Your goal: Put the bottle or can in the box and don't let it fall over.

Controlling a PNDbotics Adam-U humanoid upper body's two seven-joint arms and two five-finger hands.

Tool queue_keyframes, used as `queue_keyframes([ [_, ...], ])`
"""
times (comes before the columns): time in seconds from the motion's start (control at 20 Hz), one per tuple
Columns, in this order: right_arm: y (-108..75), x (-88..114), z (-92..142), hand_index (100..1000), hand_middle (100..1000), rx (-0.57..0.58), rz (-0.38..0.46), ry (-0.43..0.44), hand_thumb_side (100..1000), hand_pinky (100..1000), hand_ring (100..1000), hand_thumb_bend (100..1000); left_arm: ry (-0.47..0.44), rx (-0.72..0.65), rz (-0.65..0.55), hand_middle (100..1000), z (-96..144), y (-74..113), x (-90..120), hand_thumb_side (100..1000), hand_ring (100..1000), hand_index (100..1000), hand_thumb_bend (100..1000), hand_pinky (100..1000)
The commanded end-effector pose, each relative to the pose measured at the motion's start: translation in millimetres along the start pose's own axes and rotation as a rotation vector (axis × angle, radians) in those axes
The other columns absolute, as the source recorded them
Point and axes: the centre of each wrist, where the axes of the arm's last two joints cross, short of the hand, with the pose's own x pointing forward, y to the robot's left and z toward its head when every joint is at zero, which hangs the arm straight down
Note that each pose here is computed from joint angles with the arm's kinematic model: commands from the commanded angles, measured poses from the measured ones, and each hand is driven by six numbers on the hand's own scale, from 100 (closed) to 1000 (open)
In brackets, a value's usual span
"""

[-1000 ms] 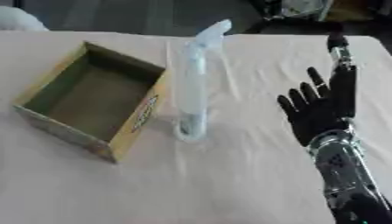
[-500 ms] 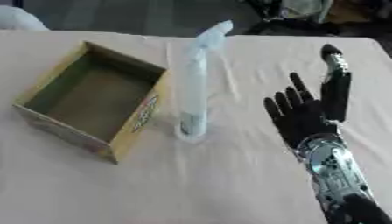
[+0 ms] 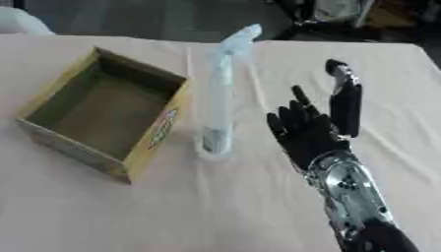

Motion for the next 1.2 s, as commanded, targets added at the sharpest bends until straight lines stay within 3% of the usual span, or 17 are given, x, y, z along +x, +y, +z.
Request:
queue_keyframes([
  [0.05,11.3,-4,4,917,100,0.056,-0.001,0.039,698,100,100,322,-0.048,-0.019,-0.003,1000,-7,0.2,11,816,979,890,165,1000],
  [0.4,19.5,-13,5,909,100,0.109,-0.001,0.101,709,100,100,315,-0.048,-0.017,0.003,1000,-7,-0.7,11,818,980,890,164,1000],
  [0.45,21.1,-14,6,908,100,0.119,-0.002,0.110,669,100,100,294,-0.048,-0.016,0.004,1000,-7,-0.9,11,814,980,890,160,1000],
  [0.5,22.8,-15,6,907,100,0.128,-0.003,0.118,708,100,100,313,-0.048,-0.016,0.006,1000,-7,-1.1,11,819,981,890,164,1000],
  [1.2,45.3,-22,7,902,100,0.221,-0.010,0.188,693,100,100,317,-0.049,-0.017,0.016,1000,-8,-2.8,11,819,981,890,164,1000],
])
